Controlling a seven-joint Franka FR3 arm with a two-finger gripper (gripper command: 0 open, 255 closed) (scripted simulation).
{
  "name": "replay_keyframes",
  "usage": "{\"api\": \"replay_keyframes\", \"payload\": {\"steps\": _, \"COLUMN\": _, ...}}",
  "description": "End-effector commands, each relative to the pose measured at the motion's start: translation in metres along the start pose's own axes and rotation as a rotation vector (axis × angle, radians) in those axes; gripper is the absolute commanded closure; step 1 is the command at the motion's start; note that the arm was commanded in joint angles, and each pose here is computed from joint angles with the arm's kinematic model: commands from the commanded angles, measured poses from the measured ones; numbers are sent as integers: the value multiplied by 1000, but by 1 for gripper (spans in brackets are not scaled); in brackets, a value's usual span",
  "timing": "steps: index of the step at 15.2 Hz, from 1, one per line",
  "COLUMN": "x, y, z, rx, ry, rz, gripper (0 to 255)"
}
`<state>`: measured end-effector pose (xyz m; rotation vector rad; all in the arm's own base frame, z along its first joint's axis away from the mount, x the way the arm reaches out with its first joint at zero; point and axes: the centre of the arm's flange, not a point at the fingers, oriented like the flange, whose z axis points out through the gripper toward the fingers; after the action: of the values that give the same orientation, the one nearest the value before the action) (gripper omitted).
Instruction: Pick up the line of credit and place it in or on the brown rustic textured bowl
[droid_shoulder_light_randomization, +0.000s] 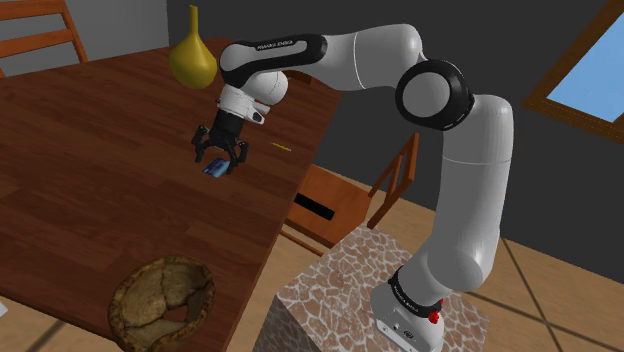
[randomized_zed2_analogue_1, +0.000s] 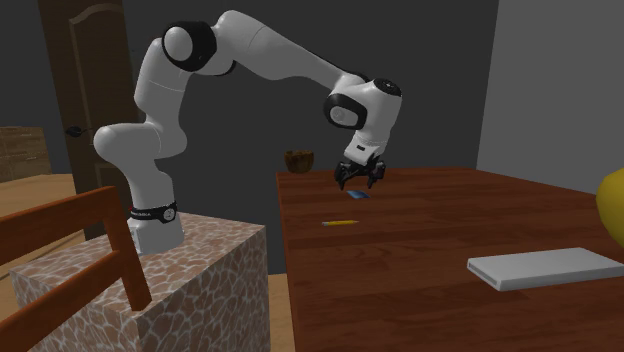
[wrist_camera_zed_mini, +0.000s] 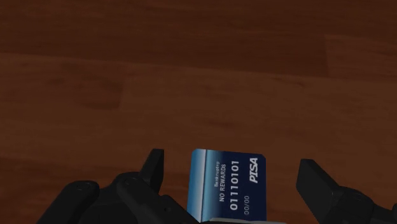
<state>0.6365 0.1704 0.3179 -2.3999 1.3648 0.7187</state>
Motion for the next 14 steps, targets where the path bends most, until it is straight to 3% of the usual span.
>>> {"api": "replay_keyframes", "payload": {"steps": 1, "x": 0, "y": 0, "z": 1, "rx": 0, "ry": 0, "rz": 0, "gripper": 0}}
{"api": "replay_keyframes", "payload": {"steps": 5, "x": 0, "y": 0, "z": 1, "rx": 0, "ry": 0, "rz": 0, "gripper": 0}}
{"api": "replay_keyframes", "payload": {"steps": 6, "x": 0, "y": 0, "z": 1, "rx": 0, "ry": 0, "rz": 0, "gripper": 255}}
{"api": "replay_keyframes", "payload": {"steps": 14, "x": 0, "y": 0, "z": 1, "rx": 0, "ry": 0, "rz": 0, "gripper": 255}}
